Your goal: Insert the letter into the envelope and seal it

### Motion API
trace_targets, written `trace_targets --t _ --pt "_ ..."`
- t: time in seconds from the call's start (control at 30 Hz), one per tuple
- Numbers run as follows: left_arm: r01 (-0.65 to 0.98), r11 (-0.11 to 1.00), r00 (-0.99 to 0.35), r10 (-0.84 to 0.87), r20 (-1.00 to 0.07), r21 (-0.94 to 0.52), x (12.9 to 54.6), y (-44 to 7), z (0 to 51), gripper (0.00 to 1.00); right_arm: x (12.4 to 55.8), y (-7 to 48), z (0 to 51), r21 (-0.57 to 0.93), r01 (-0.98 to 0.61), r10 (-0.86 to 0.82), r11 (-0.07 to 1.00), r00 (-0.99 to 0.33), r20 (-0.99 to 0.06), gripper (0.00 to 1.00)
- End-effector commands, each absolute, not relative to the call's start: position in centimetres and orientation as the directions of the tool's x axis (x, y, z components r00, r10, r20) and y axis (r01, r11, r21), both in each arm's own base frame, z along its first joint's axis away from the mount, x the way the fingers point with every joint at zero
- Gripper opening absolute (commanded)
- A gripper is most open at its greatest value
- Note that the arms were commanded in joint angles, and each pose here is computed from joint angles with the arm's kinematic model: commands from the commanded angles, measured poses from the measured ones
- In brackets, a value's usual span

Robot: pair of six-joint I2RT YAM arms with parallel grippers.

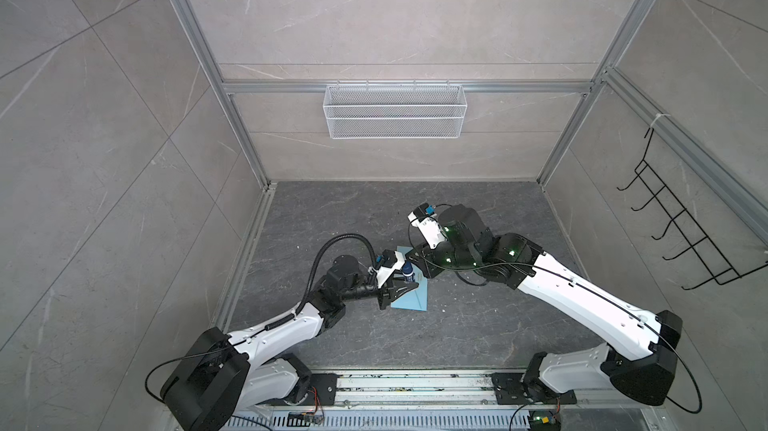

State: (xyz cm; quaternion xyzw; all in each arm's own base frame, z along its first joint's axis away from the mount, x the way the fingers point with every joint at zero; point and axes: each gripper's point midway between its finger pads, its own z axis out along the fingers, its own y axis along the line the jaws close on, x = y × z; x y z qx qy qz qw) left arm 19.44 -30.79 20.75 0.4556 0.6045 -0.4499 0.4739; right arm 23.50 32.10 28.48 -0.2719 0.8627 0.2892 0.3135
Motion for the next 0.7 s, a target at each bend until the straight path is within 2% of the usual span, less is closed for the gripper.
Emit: trace_targets --t 0.0,0.23,0.33,0.5,0.67 --pt "0.984 0.171 -0.057 0.044 -0.997 -0.049 19.8 -31.1 24.5 0.00 22.2 31.5 26.7 0.332 -0.637 -0.321 0.696 -0.689 -0.650 0.13" --pt "0.982 0.187 -0.046 0.029 -0.999 -0.040 20.1 -31.0 25.3 0.00 20.9 31.3 23.9 0.279 -0.631 -0.375 0.724 -0.699 -0.609 0.11" --pt "0.981 0.187 -0.048 0.033 -0.998 -0.041 20.2 -31.1 25.2 0.00 21.2 30.5 23.7 0.243 -0.593 -0.346 0.768 -0.703 -0.621 0.09" --pt "0.982 0.181 -0.062 0.043 -0.997 -0.054 20.2 -31.2 24.7 0.00 22.8 28.4 29.8 0.220 -0.554 -0.201 0.803 -0.600 -0.775 0.02" --pt "0.981 0.186 -0.068 0.045 -0.997 -0.059 20.4 -31.3 24.5 0.00 21.1 30.2 34.1 0.328 -0.658 -0.122 0.678 -0.541 -0.832 0.00"
